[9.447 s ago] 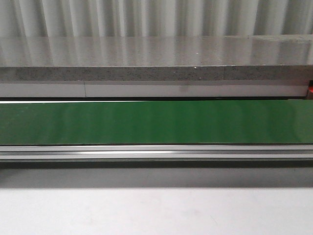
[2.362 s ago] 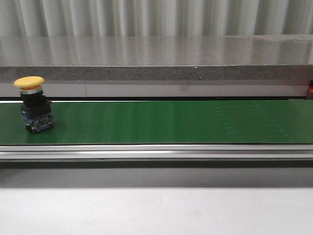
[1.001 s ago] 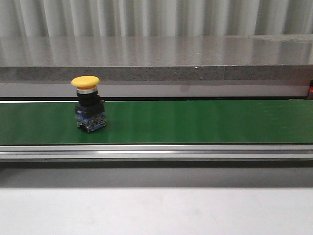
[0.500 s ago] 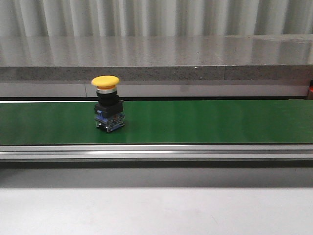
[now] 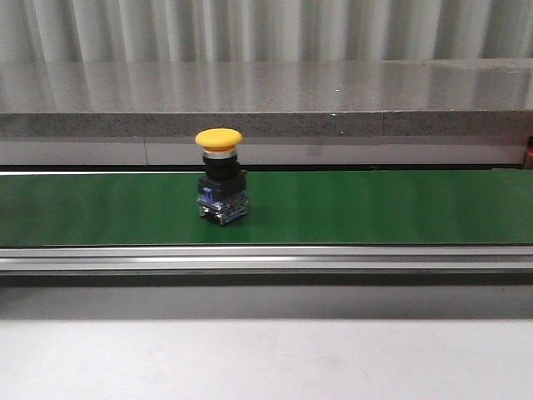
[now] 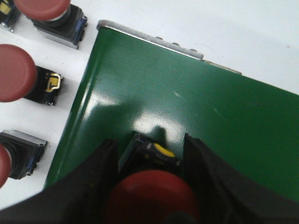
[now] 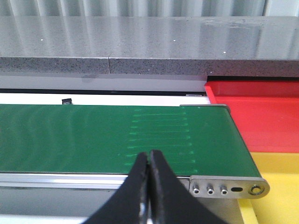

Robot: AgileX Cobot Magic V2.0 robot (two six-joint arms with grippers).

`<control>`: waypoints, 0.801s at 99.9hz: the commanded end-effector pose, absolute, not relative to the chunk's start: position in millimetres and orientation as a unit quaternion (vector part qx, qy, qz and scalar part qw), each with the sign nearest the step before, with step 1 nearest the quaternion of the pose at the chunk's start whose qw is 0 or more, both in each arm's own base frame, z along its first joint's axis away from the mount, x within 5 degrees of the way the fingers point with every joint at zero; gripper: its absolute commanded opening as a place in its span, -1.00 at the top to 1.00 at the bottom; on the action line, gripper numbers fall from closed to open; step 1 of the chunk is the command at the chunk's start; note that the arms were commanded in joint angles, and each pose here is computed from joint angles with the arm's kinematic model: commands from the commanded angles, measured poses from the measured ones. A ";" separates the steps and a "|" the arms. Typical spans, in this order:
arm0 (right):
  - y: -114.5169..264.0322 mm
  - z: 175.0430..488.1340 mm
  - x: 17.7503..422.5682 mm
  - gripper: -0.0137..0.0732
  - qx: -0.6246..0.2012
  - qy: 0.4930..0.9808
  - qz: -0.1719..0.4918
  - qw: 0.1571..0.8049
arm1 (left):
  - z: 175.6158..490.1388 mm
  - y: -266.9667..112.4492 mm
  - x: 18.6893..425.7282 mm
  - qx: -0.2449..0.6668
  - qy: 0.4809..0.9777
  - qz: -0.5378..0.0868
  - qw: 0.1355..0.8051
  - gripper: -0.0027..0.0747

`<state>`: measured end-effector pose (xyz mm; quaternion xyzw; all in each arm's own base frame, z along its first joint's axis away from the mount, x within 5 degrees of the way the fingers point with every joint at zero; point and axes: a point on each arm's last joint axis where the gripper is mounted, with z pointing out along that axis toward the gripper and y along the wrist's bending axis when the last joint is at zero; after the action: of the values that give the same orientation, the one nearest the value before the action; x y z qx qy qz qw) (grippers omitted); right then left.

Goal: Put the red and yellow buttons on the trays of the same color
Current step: 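Place the red push-button on the green belt and open the left gripper, then move the right gripper above the yellow button arriving on the belt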

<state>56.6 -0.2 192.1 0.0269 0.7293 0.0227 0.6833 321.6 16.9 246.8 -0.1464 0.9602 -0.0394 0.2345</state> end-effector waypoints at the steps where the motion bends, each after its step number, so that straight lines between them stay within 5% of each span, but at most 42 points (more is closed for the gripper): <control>1: -0.2 200.4 55.6 0.84 0.021 0.695 0.020 0.719 | 268.8 14.0 323.1 -0.136 0.950 -0.048 0.276 -0.19; 15: -0.2 200.4 55.6 0.84 0.021 0.695 0.020 0.719 | 268.6 13.2 321.4 -0.138 0.952 -0.052 0.268 -0.76; 80: -0.2 200.4 55.6 0.84 0.021 0.695 0.020 0.719 | 373.2 -32.8 234.7 -0.002 0.886 -0.080 0.456 -0.78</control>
<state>56.6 -0.2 192.1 0.0269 0.7293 0.0227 0.6833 250.9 -29.5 347.8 -0.0161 0.9203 -0.0719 0.3841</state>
